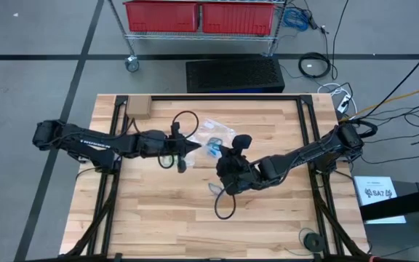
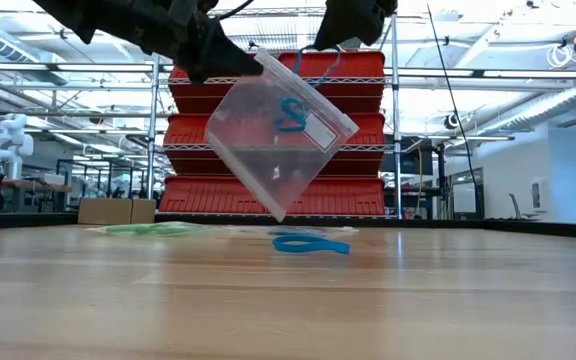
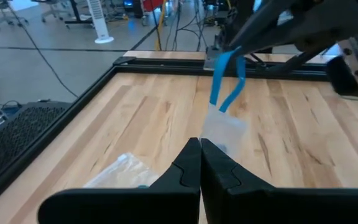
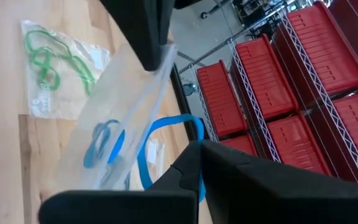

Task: Sort rubber bands
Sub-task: Put the blue rubber band in the transparent zip bag

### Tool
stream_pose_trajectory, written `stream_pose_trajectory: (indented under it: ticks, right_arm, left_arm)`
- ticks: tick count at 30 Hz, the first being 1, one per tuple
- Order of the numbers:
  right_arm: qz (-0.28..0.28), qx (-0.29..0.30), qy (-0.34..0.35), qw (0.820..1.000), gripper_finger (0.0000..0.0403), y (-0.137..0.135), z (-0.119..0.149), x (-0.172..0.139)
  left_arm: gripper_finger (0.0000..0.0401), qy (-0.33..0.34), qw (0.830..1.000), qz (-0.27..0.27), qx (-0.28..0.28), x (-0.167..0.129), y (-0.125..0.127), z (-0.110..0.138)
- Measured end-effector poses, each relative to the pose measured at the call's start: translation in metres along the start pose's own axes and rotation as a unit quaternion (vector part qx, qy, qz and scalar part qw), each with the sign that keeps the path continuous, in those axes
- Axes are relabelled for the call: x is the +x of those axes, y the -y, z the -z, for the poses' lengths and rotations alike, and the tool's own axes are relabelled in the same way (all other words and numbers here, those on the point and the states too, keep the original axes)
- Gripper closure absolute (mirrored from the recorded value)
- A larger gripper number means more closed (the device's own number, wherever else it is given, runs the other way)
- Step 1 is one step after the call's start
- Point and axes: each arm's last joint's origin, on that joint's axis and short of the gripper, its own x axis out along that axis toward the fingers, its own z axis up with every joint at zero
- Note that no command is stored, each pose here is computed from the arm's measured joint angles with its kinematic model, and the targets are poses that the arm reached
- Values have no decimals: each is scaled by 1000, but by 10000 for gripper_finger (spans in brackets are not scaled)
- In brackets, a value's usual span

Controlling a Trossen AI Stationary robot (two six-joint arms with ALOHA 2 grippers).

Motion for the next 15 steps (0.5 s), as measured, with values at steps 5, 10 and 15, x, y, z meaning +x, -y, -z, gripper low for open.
stream_pose_trajectory:
  ticks: [5,10,15]
  right_arm:
    - [5,-4,-3,1000,403,0,1,0]
    - [38,-13,-7,999,403,2,2,-1]
    - [38,-14,-7,999,403,2,2,-1]
  left_arm:
    - [401,-1,1000,-7,-10,0,-1,0]
    - [401,-3,1000,-14,-14,1,-4,1]
    - [401,-2,1000,-15,-21,1,-5,0]
